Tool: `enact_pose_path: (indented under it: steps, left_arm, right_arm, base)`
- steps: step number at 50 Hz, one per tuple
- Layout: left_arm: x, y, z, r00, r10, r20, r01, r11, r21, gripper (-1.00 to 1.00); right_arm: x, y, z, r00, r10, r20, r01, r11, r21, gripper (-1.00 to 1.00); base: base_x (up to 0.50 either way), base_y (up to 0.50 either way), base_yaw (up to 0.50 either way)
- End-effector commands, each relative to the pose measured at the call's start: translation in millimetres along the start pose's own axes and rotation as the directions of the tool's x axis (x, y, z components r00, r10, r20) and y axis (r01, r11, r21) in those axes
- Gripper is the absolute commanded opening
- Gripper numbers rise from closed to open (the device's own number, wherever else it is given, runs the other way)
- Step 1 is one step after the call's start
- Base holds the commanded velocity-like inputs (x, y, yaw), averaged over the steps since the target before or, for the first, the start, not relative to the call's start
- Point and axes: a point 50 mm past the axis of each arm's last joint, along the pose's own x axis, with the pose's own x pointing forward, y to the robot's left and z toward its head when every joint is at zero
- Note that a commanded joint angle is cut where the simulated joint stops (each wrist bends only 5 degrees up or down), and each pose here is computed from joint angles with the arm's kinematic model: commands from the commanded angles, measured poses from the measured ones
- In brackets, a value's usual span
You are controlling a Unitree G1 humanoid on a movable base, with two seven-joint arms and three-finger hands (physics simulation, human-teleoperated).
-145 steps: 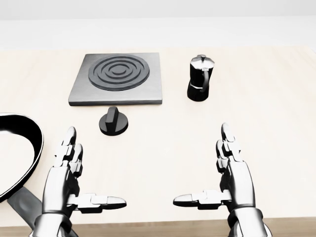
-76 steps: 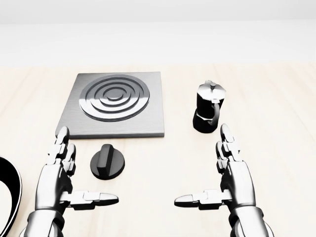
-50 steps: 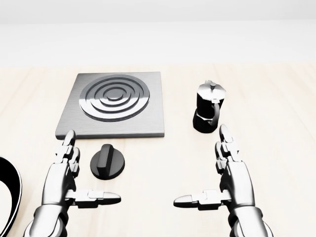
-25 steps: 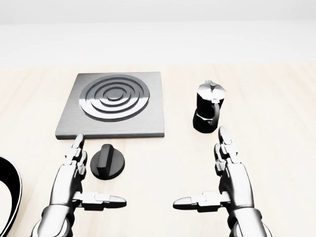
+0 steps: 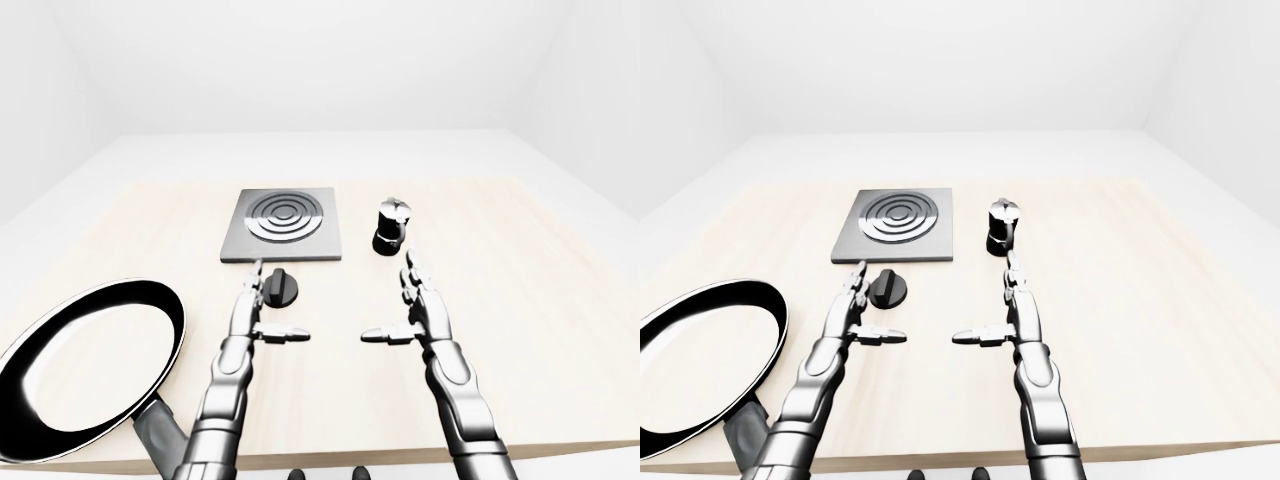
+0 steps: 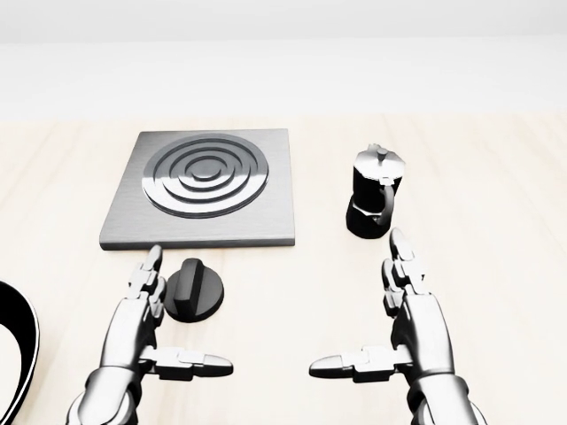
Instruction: Turn on the stove.
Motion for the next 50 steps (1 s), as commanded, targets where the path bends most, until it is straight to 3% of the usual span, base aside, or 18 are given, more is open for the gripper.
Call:
enact_pose_path:
  steps: [1, 50]
  left_arm:
    - [1.2, -3, -4, 1.000, -0.012, -0.010, 0.012, 1.000, 0.003, 1.00]
    - [-20.4, -26, 4, 0.994, -0.107, 0.006, 0.107, 0.994, 0.019, 1.00]
  right_arm:
    - [0, 0, 0, 1.000, 0.003, 0.000, -0.003, 1.000, 0.001, 1.00]
    - [-1, 0, 0, 1.000, 0.006, -0.004, -0.006, 1.000, -0.004, 1.00]
  base:
    - [0.00, 0.00, 0.00]
    - [0.00, 0.00, 0.00]
